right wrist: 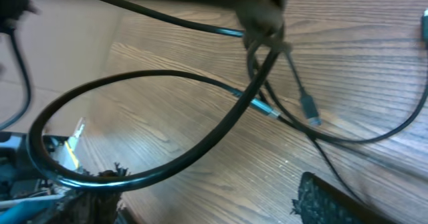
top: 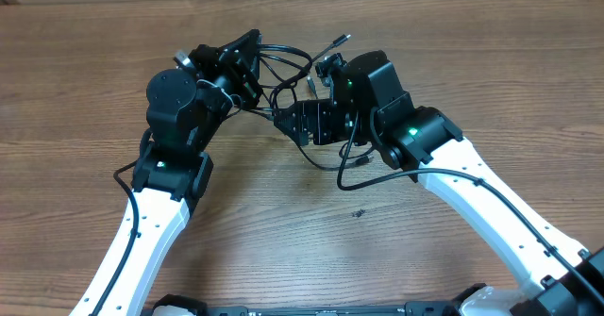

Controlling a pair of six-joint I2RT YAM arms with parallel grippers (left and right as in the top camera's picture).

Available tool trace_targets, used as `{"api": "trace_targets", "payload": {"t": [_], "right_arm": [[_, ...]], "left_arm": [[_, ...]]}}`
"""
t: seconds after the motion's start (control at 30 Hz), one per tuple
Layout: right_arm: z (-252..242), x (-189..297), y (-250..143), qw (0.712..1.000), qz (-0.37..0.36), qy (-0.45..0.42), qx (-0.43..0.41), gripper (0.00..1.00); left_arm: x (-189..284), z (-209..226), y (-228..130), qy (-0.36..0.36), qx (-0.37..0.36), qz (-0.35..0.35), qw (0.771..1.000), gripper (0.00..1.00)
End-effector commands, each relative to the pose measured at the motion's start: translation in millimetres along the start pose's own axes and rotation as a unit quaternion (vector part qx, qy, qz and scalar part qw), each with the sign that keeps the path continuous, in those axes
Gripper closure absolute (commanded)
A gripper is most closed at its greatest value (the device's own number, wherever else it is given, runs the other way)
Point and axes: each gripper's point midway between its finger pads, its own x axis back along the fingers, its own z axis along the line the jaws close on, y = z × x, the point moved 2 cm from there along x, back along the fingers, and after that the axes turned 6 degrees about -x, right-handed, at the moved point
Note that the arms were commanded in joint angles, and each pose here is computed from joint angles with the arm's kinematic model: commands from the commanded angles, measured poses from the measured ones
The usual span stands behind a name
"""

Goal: Untangle cables

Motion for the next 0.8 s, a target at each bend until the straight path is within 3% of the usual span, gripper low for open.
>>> {"api": "trace_targets", "payload": {"t": [0.0, 0.13, 0.3, 0.6, 0.77], "right_arm": [[-3, -1, 8, 1.0, -0.012, -0.011, 0.003, 0.19], [-6, -1, 6, 1.0, -0.007, -0.015, -0.001, 0.19], [-16, 1, 5, 0.999, -0.007, -0.041, -0.01, 0.19], [-49, 17, 28, 0.991, -0.042, -0.069, -0.102, 0.18], [-63, 26, 39, 0.987, -0.057, -0.07, -0.132, 0.18]], "left_arm": [[1, -8, -4, -0.011, -0.069, 0.005, 0.998, 0.96], [2, -13, 10, -0.021, -0.145, -0.04, 0.988, 0.96], [4, -18, 23, -0.018, -0.274, -0.067, 0.959, 0.96], [8, -5, -9, -0.011, -0.373, 0.077, 0.925, 0.96], [12, 0, -25, -0.014, -0.374, 0.137, 0.917, 0.96]]}}
